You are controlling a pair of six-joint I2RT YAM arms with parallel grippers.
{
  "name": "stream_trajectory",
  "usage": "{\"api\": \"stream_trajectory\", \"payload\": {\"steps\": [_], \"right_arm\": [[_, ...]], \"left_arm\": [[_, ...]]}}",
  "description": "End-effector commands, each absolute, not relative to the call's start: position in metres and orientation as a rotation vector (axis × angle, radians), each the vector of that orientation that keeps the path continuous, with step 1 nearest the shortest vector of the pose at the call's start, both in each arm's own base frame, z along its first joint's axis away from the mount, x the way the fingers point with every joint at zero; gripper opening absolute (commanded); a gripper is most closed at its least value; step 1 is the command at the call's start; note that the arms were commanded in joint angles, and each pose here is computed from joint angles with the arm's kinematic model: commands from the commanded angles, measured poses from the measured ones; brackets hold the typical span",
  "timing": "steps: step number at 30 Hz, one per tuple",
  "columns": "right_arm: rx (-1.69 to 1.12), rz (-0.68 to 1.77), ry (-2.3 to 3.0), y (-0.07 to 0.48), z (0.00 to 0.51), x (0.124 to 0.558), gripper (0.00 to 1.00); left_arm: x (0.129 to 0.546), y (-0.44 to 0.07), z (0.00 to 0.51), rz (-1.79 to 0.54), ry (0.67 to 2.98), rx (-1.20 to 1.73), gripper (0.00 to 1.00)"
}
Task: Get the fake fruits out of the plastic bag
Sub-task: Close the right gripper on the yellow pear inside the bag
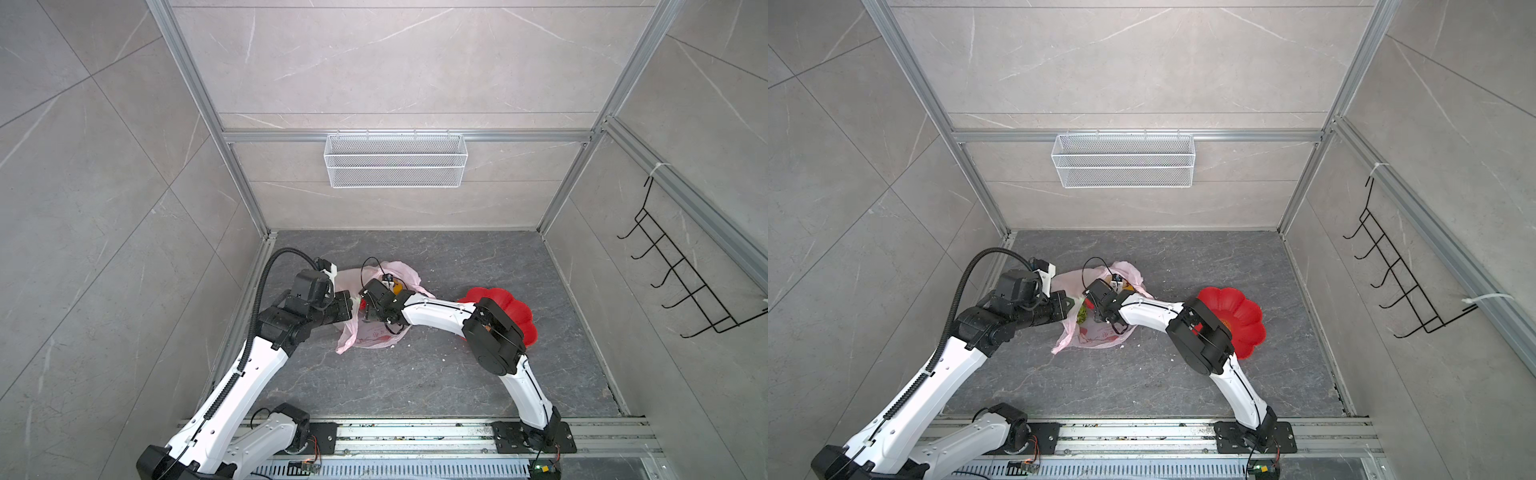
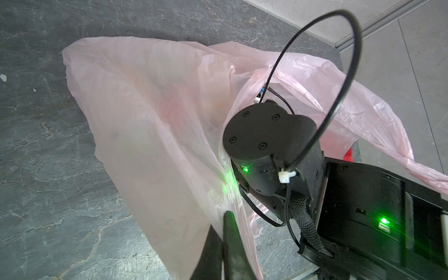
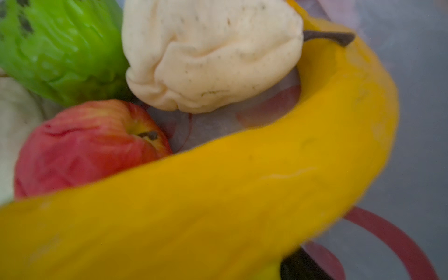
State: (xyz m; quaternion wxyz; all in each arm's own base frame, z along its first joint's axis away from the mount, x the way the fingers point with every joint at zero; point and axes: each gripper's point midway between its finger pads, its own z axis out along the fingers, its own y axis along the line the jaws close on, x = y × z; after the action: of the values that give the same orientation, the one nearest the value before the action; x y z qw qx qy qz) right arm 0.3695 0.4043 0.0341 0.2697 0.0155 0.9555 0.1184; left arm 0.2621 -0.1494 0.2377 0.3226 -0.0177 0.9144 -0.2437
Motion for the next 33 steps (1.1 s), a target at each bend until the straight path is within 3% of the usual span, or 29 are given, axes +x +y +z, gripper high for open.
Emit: {"api": "stream_trajectory", "payload": {"steps": [1,13,33], "right_arm": [[0.074,0.338,2.566,0.407,0.036,0.375,0.7],[0.059,0.341,2.543,0.404,0.046,0.375,0.52],[-0.156,0.41,2.532,0.397,0.103,0.321,0.46]], "left_arm": [[0.262,-0.153,0.24,-0.652,2.386,-0.008,0.0],[0.263,-0.153,0.239,-0.656,2.381,-0.012,0.0],[0.268,-0.146,0.239,-0.618,2.333,-0.047,0.0]]}}
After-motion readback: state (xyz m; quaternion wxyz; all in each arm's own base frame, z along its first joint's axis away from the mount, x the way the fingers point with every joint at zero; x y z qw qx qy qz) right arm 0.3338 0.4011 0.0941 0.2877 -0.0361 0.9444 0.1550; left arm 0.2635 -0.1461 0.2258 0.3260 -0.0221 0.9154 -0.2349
